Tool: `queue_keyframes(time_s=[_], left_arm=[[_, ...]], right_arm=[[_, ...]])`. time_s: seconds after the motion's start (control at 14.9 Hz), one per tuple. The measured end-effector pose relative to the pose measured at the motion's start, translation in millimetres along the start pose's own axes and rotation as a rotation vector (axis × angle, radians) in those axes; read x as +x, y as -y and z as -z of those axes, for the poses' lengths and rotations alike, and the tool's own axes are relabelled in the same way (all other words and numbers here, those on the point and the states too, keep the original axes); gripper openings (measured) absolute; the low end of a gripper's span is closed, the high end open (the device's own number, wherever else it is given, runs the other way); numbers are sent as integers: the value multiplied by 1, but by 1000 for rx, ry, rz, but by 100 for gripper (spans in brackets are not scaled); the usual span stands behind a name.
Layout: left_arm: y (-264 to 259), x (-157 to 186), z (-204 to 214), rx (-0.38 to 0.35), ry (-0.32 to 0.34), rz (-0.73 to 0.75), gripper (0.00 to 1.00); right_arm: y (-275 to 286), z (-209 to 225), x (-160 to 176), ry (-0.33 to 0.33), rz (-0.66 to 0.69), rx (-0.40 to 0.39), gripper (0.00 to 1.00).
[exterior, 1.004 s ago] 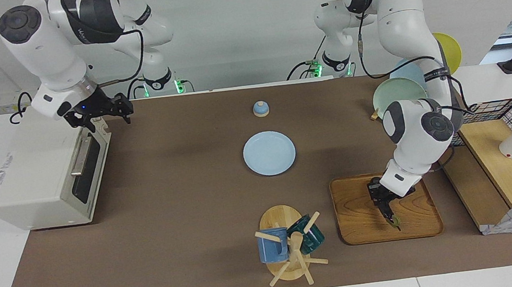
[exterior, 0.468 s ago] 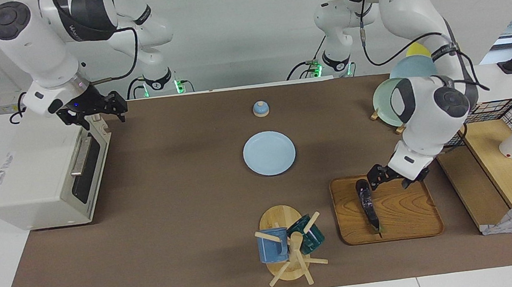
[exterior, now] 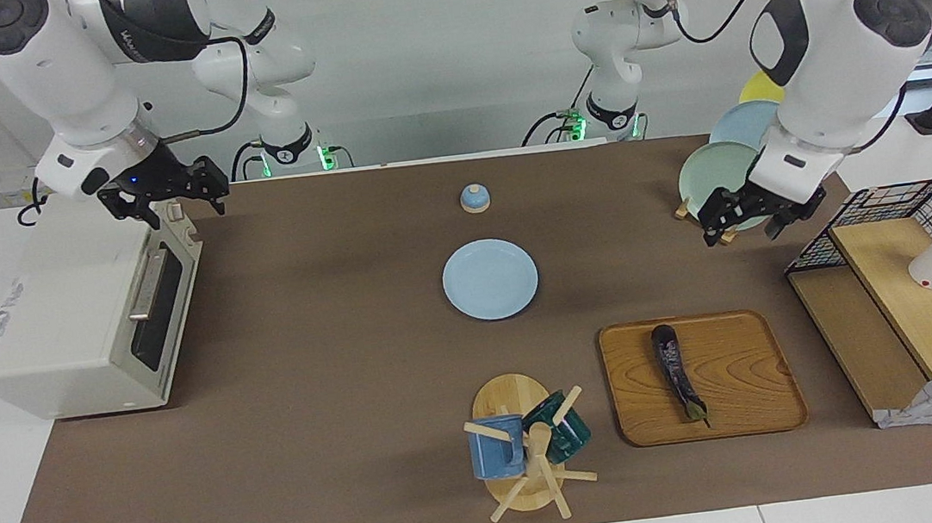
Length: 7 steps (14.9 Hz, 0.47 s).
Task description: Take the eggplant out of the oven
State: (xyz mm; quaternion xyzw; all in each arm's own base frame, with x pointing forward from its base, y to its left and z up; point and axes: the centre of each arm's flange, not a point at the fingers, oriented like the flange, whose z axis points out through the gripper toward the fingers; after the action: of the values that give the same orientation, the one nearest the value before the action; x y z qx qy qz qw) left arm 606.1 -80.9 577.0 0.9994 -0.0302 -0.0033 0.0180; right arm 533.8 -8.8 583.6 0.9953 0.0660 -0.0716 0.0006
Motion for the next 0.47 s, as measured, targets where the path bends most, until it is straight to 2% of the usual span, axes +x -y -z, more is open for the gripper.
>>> queue_keyframes(time_s=[0.2, 0.47], left_arm=[[2, -37, 29, 13, 22, 19, 100], [1, -77, 35, 28, 62, 20, 100]], right_arm=[[0, 0, 0, 0, 0, 0, 100], [0, 0, 0, 0, 0, 0, 100]])
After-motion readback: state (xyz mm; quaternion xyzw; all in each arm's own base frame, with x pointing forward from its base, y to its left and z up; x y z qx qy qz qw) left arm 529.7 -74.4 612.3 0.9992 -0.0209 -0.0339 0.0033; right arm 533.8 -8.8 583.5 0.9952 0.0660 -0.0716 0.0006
